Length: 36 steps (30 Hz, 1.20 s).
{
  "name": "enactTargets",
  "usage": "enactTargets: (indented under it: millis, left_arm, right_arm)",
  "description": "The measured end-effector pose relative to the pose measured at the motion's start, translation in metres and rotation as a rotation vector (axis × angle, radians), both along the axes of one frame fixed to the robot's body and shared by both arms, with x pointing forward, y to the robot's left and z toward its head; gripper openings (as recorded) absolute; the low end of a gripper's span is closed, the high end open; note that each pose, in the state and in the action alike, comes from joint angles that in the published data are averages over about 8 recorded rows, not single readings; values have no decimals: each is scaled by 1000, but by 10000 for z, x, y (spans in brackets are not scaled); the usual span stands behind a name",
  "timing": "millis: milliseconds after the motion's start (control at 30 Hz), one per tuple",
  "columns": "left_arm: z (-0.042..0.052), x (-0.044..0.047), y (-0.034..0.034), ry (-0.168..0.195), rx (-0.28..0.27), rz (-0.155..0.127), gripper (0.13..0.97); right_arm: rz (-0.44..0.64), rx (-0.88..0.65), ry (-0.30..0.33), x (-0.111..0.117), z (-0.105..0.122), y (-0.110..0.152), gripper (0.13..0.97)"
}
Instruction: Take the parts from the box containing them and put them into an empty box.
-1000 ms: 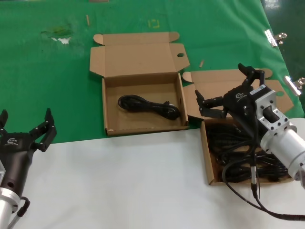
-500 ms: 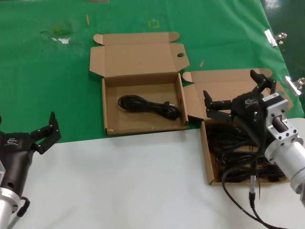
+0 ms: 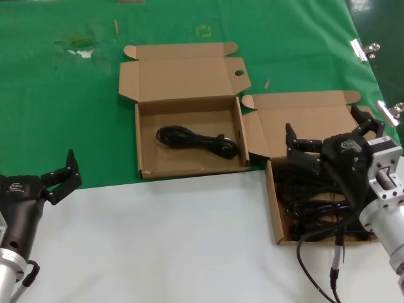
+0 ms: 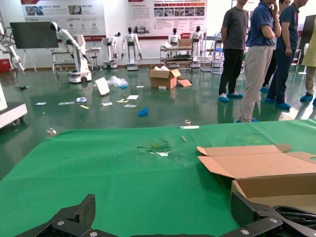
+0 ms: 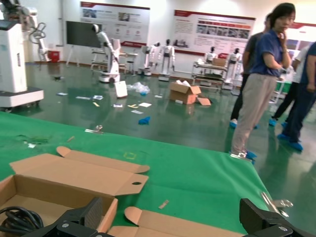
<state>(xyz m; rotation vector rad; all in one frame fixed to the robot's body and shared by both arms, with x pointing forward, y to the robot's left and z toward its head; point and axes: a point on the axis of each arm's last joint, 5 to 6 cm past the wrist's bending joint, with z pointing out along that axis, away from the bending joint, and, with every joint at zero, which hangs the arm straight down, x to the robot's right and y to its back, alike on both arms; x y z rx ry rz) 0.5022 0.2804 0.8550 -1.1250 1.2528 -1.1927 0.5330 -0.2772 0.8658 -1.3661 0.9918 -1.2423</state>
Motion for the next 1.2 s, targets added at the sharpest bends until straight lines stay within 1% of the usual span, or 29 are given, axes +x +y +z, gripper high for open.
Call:
enactTargets:
  millis: [467, 1200]
  left_arm:
    - [0, 0, 0, 0, 0, 0, 966]
    - [0, 0, 0, 0, 0, 0, 966]
  right_arm:
    - [-82, 80, 11, -199, -85, -23, 966]
    - [-87, 84, 12, -210, -90, -25, 966]
